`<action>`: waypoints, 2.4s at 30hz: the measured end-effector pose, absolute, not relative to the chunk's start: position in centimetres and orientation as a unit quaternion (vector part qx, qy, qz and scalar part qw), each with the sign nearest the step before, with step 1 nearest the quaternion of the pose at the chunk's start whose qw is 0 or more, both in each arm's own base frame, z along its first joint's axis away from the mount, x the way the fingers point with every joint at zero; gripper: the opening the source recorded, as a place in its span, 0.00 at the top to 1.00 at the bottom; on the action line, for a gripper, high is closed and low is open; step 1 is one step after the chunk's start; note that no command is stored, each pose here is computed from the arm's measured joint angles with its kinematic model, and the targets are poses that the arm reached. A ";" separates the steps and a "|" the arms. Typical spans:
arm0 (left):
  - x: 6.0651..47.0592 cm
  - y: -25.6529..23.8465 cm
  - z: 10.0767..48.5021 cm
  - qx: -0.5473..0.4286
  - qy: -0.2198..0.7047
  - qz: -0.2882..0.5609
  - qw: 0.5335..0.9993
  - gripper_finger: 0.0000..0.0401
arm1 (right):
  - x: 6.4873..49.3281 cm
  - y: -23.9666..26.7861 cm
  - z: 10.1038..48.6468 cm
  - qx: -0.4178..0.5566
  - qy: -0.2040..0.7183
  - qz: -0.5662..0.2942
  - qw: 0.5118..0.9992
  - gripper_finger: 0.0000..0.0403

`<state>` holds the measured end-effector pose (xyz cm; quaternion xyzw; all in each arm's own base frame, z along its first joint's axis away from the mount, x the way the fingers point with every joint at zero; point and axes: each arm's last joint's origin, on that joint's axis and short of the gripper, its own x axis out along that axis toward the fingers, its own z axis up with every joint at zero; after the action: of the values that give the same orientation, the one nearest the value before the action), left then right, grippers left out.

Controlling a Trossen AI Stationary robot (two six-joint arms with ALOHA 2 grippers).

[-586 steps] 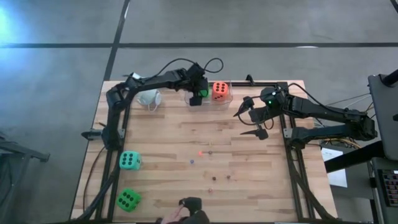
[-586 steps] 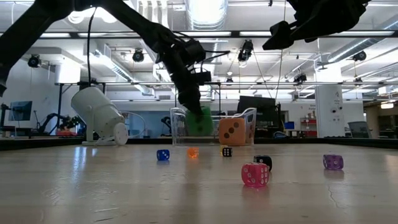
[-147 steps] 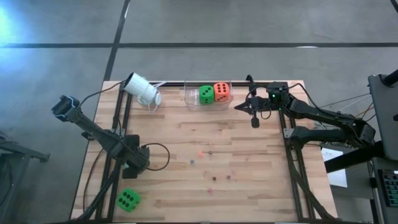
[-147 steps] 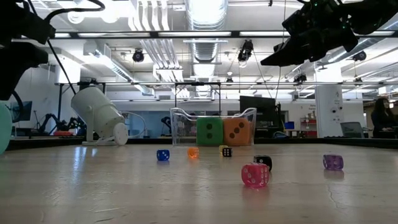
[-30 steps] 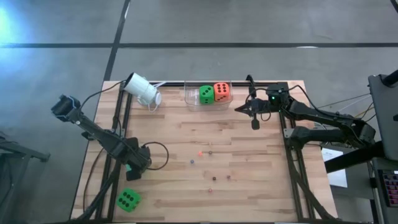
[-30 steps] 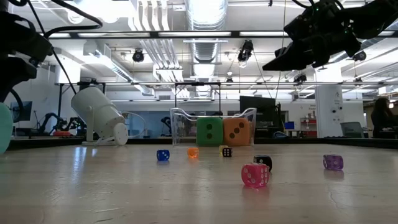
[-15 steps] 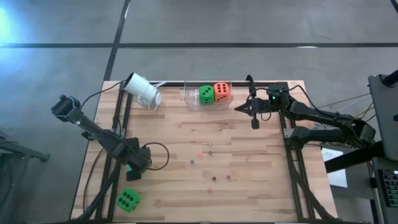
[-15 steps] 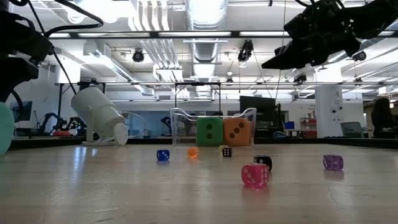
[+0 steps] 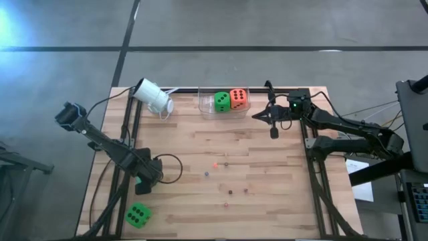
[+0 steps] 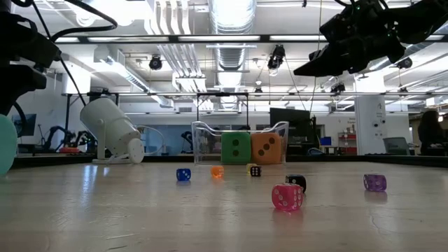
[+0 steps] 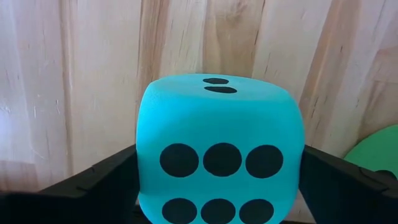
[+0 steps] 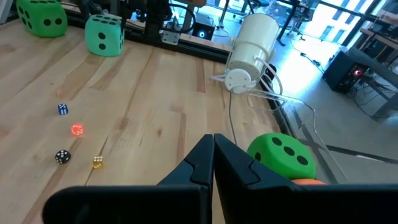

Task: Pick & Place Dice
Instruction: Put the big blue dice into the transparent bin

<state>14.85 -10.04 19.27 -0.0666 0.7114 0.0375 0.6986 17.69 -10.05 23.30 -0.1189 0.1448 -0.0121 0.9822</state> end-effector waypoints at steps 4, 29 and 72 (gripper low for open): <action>14.6 -9.9 18.7 -0.073 0.715 0.030 0.694 0.09 | 17.7 -10.0 23.3 -0.119 0.145 -0.012 0.982 0.98; 15.7 -9.3 19.8 -0.113 0.686 0.048 0.717 0.09 | 17.7 -10.1 23.4 -0.121 0.141 -0.013 0.982 0.98; 24.9 5.6 33.6 -0.002 0.427 0.125 0.896 0.08 | 17.7 -10.1 23.4 -0.128 0.139 -0.014 0.982 0.98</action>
<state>24.87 5.59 33.61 -0.0022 0.4267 0.1247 0.8957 17.72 -10.08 23.44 -0.1277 0.1390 -0.0139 0.9819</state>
